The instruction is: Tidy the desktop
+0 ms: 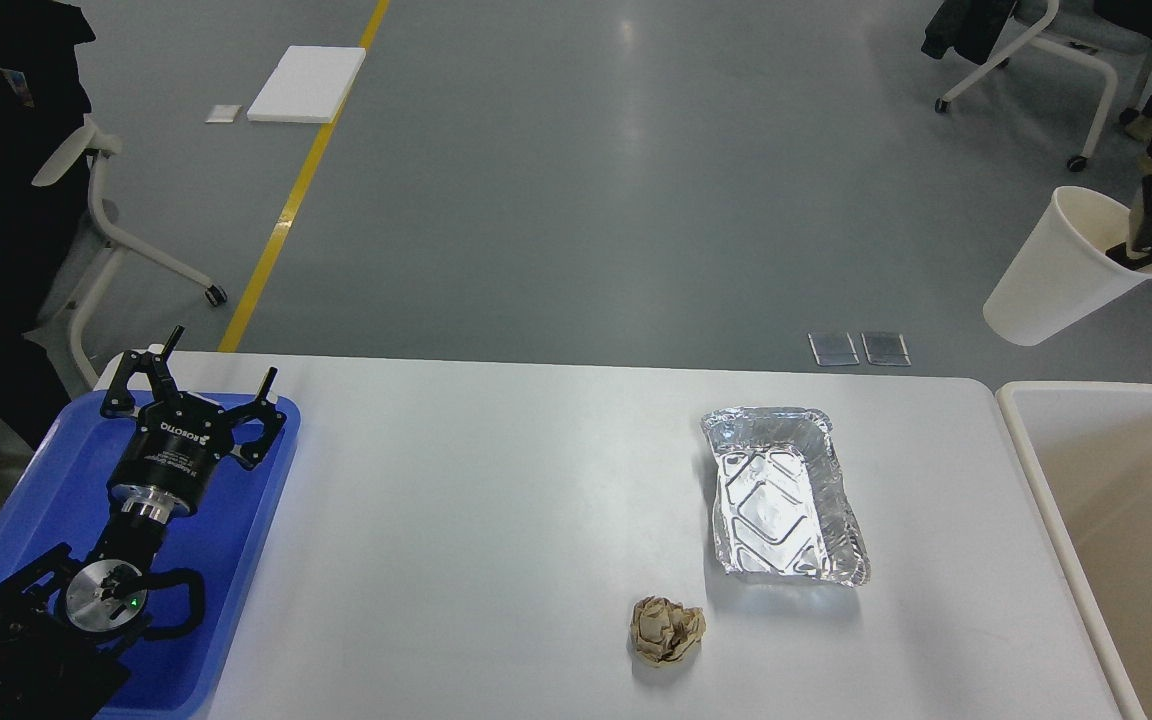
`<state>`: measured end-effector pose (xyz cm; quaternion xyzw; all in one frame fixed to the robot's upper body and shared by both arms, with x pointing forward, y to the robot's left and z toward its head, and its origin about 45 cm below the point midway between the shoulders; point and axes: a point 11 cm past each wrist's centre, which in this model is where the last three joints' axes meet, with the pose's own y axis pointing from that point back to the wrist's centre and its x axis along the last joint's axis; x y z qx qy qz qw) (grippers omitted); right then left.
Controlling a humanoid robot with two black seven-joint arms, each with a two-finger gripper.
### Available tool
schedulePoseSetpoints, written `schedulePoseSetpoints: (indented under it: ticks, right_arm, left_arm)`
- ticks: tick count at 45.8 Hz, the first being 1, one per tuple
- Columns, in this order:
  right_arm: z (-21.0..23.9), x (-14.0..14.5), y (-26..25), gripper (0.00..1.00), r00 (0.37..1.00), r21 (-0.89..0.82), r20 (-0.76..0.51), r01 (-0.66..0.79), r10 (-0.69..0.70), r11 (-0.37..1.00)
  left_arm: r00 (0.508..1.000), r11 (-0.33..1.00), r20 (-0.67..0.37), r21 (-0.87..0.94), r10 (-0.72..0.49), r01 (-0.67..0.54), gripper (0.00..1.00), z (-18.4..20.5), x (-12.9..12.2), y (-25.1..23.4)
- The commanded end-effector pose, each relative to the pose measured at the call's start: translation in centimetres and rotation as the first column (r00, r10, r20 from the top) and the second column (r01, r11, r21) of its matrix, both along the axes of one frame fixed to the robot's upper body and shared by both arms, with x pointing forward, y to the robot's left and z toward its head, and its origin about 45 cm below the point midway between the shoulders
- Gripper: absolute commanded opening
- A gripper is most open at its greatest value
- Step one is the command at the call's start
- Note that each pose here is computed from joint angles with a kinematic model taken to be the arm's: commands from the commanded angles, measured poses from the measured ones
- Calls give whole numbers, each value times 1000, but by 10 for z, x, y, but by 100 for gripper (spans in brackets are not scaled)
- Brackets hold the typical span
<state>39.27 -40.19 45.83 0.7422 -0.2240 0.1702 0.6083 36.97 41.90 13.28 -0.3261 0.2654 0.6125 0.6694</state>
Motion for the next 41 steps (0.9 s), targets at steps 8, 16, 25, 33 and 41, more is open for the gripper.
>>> schedulePoseSetpoints:
  ticks: [8,16,25,33,41]
  right_arm:
    - [-7,-6,-20,0,999,7,2,42,-42,999]
    - [-23,-11,-45,0,995,15,6,101,-101,995]
    - [-39,-20,-100,0,972,14,23,232,-232,973]
    - [-58,-25,-151,0,935,-9,57,351,-350,936]
    - [-86,-36,-185,0,898,-2,68,436,-435,900]
  left_arm:
    - [1000,1000,0,1,1,-1,99,0,0,1]
    - [1000,1000,0,1,1,-1,99,0,0,1]
    - [1000,1000,0,1,1,-1,99,0,0,1]
    - [1000,1000,-1,2,2,-2,99,0,0,1]
    - [1000,1000,0,1,1,-1,99,0,0,1]
